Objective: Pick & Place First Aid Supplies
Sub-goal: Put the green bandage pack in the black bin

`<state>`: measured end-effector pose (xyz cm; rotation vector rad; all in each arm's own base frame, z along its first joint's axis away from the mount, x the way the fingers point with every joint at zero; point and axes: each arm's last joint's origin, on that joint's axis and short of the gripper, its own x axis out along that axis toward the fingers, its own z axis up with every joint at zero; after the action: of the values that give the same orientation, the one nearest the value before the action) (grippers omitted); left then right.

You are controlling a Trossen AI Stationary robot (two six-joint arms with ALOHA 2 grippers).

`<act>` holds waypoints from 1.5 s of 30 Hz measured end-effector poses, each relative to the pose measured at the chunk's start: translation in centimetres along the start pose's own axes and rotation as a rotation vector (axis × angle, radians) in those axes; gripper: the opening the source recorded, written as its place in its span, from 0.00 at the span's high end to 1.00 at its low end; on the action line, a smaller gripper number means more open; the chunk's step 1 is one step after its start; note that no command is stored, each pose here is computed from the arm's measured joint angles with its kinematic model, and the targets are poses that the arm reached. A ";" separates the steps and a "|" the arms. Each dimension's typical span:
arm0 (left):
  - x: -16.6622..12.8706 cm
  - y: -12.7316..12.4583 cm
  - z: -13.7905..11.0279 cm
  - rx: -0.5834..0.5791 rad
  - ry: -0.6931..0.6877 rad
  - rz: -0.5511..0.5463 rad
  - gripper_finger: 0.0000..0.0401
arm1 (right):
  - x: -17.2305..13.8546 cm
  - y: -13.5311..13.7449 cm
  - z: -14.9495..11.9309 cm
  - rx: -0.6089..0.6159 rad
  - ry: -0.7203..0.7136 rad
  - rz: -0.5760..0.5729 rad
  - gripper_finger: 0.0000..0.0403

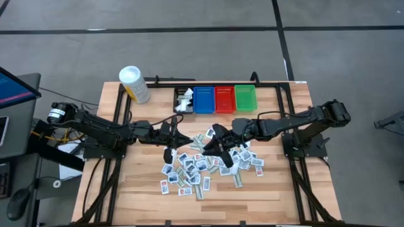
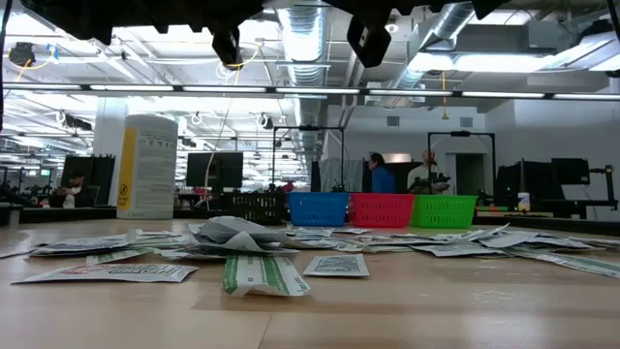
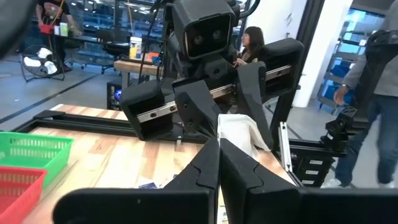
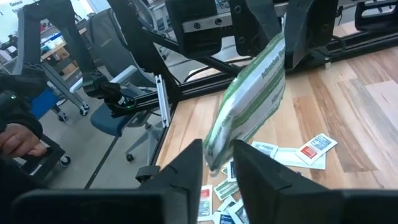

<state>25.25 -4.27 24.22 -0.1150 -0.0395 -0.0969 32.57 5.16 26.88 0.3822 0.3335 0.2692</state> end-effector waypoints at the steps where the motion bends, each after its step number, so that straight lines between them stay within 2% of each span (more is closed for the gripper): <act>1: 0.0 0.0 -0.1 0.001 0.005 0.005 0.99 | 0.0 -0.1 0.0 0.001 0.008 -0.007 0.74; 10: -0.1 0.5 -0.9 -0.009 0.083 0.146 0.99 | -0.2 -1.3 -0.3 -0.067 0.061 -0.059 0.59; 15: -0.1 0.8 -0.9 -0.035 0.070 0.245 0.99 | -0.4 -2.2 -0.8 -0.093 0.112 -0.161 0.56; 21: -0.2 1.1 -1.0 -0.074 0.059 0.353 0.99 | -0.9 -3.5 -1.2 -0.108 0.154 -0.349 0.59; 24: -0.3 1.2 -1.0 -0.105 0.047 0.388 0.99 | -1.0 -4.0 -1.2 -0.108 0.151 -0.407 0.61; 35: -0.3 1.2 -1.0 -0.174 0.030 0.404 0.99 | -1.2 -4.5 -0.9 -0.158 0.141 -0.431 0.70; 41: -0.3 1.3 -1.4 -0.165 0.076 0.417 0.99 | -1.1 -4.4 -0.7 -0.173 0.126 -0.424 0.71; 45: -0.4 1.4 -1.6 -0.171 0.077 0.472 0.99 | -1.1 -4.4 -0.7 -0.174 0.121 -0.428 0.71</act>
<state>25.00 -3.02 22.47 -0.2876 0.0737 0.3678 32.15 1.12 24.82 0.1170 0.4974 -0.0984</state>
